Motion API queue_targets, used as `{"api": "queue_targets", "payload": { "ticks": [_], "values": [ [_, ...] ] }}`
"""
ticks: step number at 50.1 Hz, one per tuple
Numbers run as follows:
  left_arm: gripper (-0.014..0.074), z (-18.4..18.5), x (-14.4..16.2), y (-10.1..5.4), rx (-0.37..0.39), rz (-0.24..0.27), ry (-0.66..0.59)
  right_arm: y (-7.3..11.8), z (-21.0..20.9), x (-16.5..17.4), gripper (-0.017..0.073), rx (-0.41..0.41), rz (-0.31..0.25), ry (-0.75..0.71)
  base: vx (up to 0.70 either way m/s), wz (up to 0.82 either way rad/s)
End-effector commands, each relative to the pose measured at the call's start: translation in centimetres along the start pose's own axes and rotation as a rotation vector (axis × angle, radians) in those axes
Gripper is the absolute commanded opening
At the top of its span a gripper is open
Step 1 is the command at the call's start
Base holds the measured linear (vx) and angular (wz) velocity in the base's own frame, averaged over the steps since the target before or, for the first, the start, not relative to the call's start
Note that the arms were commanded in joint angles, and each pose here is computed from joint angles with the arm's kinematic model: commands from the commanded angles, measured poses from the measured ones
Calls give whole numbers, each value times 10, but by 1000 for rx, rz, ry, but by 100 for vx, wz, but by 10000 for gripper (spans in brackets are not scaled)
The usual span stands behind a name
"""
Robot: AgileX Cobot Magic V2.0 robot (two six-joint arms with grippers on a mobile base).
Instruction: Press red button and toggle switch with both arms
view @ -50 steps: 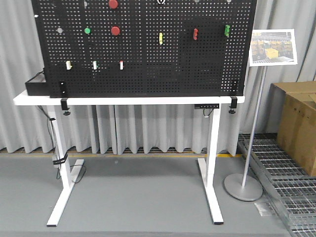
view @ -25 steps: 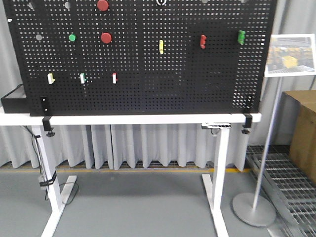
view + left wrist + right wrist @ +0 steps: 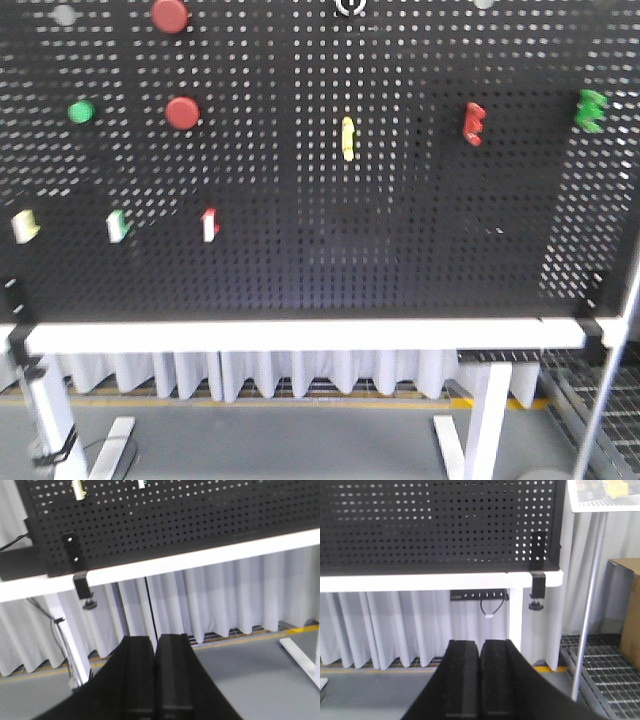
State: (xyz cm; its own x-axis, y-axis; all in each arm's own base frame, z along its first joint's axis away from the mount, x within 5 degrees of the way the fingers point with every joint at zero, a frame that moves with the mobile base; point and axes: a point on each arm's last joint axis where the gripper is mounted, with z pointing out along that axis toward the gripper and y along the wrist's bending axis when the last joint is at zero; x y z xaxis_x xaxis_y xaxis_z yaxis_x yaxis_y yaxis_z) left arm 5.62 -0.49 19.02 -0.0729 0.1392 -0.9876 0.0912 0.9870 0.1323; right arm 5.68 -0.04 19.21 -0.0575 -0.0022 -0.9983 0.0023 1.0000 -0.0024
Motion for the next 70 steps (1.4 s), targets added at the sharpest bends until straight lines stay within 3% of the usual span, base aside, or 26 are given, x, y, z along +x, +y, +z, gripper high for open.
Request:
{"api": "queue_targets", "payload": {
  "ticks": [1, 34, 70],
  "values": [
    [2, 1, 3, 0, -14, -14, -66, 0, -1, -4, 0, -4, -7, -87, 46, -3],
    [2, 1, 3, 0, -14, -14, -66, 0, -1, -4, 0, -4, -7, -87, 32, -2],
    [2, 1, 3, 0, -14, -14, -66, 0, -1, -4, 0, -4, -7, -87, 9, 0]
  ]
}}
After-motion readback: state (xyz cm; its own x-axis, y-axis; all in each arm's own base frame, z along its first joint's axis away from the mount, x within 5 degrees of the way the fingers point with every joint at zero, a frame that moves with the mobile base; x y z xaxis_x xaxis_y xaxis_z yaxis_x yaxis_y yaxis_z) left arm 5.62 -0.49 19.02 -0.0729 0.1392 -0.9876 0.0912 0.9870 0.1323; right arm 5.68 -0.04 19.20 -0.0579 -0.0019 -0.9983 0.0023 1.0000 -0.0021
